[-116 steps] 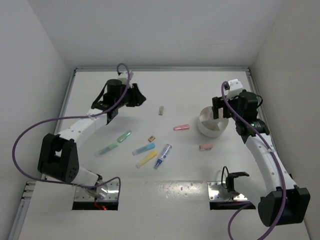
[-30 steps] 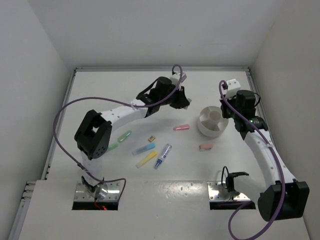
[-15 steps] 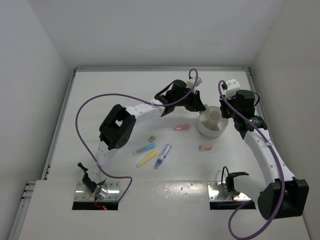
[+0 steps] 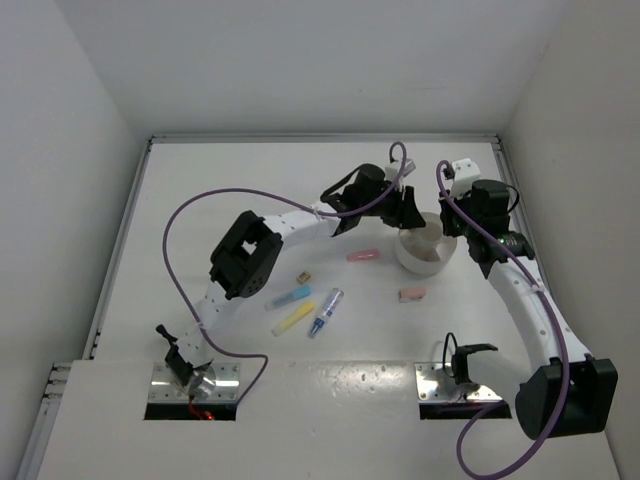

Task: Sort the stationery into containers
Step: Place the stationery in the storage box, then pick up the stationery from the center of the board.

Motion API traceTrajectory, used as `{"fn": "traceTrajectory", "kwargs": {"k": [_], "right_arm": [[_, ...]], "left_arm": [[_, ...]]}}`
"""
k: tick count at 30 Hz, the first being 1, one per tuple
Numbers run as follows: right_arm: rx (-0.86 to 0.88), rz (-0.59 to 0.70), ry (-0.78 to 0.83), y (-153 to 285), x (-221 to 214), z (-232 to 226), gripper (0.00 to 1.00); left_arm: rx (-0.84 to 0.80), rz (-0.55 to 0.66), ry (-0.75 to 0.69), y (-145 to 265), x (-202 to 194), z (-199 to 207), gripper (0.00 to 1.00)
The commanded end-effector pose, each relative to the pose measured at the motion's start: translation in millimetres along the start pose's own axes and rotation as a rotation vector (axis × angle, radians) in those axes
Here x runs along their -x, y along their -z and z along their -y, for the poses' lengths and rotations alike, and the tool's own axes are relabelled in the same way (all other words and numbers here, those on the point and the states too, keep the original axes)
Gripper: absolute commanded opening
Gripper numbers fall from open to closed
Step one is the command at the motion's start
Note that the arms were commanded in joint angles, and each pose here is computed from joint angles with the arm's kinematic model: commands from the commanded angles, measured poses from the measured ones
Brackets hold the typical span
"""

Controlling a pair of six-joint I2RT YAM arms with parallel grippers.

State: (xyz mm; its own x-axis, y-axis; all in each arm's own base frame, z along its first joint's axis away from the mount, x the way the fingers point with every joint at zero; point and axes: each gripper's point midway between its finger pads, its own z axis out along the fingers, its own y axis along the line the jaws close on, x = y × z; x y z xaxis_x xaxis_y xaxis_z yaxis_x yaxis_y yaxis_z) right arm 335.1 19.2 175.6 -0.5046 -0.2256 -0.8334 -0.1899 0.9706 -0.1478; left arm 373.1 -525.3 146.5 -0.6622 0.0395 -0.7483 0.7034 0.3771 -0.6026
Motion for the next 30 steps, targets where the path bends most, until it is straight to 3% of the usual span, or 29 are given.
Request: {"fn": "traceTrajectory", "kwargs": {"k": [1,13,16,17,18,19,20,21,22,23,24,25,29,30], "right_arm": [[-0.032,0.071,0.001,6,26,9,0.26],[-0.032,0.071,0.001,6,26,9,0.28],[-0.032,0.071,0.001,6,26,9,0.28],[-0.032,0.071,0.001,6,26,9,0.28],[-0.032,0.071,0.001,6,26,9,0.28],[-0.032,0.071,0.001,6,26,9,0.28],[-0.032,0.071,0.001,6,26,9,0.28],[-0.034,0.080,0.002,8,28,9,0.28],[-0.034,0.080,0.002,8,28,9,0.28],[-0.034,0.080,0.002,8,28,9,0.28],[-0.034,0.080,0.002,8,28,9,0.28],[-0.034,0.080,0.002,8,28,9,0.29],[-0.034,0.080,0.002,8,28,9,0.29],[-0.034,0.080,0.002,8,28,9,0.29]], "left_arm": [[-0.025,0.048,-0.032,-3,20,14,0.45],[0.023,0.097,-0.054,4,45,13,0.46],[0.047,0.130,-0.122,26,66,29,0.20],[0.098,0.155,-0.137,34,75,27,0.00],[0.149,0.184,-0.149,56,91,36,0.00],[0.264,0.171,-0.122,70,78,16,0.00],[0.521,0.265,-0.078,96,86,-17,0.00],[0.678,0.303,-0.021,123,81,-37,0.00],[0.828,0.316,0.118,162,54,-57,0.02],[0.921,0.363,0.164,186,49,-72,0.13],[0.974,0.374,0.219,207,41,-90,0.48],[1.026,0.353,0.308,221,21,-102,0.56],[1.189,0.187,0.398,259,-53,-134,0.74],[1.202,0.167,0.399,266,-63,-134,0.74]]}}
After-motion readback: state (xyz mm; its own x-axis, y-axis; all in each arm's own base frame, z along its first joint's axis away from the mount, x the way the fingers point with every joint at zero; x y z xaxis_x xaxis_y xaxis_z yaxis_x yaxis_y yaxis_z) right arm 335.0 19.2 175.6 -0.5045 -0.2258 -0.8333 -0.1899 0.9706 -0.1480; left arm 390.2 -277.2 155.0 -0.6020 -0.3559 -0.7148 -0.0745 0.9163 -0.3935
